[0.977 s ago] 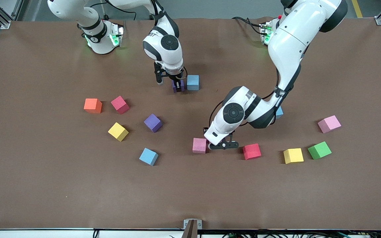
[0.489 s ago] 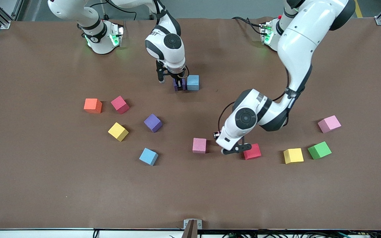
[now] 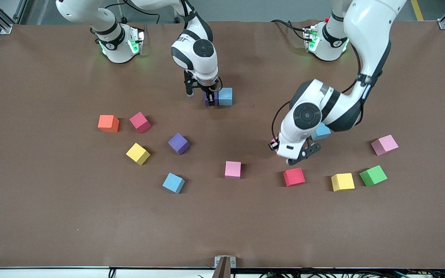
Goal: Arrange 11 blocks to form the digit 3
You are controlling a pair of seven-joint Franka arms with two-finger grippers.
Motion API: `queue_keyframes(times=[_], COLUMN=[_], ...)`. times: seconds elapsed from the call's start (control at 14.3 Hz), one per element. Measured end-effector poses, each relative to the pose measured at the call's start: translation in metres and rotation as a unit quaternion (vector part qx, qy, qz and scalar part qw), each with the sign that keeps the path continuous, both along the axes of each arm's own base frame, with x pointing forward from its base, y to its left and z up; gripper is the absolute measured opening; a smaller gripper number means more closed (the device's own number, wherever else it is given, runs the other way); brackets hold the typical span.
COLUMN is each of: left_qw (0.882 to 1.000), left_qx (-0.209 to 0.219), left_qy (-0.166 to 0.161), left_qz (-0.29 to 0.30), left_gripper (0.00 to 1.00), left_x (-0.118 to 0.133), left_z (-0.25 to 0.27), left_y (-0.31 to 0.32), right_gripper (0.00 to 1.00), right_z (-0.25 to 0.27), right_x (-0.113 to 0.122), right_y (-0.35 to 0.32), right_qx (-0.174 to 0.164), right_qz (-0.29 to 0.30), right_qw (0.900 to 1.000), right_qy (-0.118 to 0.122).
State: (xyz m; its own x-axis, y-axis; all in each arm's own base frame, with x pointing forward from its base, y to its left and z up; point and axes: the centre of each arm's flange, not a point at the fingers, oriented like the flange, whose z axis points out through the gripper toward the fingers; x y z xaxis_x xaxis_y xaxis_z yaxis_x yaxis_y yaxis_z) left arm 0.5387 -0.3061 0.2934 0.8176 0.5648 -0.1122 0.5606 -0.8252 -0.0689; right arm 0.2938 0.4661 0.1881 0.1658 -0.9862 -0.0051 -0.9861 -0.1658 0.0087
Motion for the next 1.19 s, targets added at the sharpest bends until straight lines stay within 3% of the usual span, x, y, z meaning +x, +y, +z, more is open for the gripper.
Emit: queue_keyframes(times=[0.21, 0.42, 0.84, 1.19], left_qw=[0.996, 0.982, 0.94, 0.894], left_qx=[-0.009, -0.002, -0.002, -0.017], left_qy=[-0.002, -0.004, -0.001, -0.002], left_qz=[0.093, 0.19, 0.341, 0.447], left_gripper=[0.47, 0.47, 0.47, 0.47], left_x=[-0.056, -0.108, -0.155, -0.19], left_z=[-0.001, -0.008, -0.026, -0.041], left_y=[-0.016, -0.046, -0.074, -0.092], right_gripper=[0.6, 0.6, 0.6, 0.6], right_z=[0.0, 0.0, 0.0, 0.0], right_x=[0.0, 0.0, 0.0, 0.0], right_y=[0.001, 0.001, 0.001, 0.002], right_qx=[0.0, 0.0, 0.0, 0.0], right_qz=[0.0, 0.0, 0.0, -0.001], right_qw=[1.0, 1.0, 1.0, 1.0], right_qy=[0.0, 0.0, 0.0, 0.0])
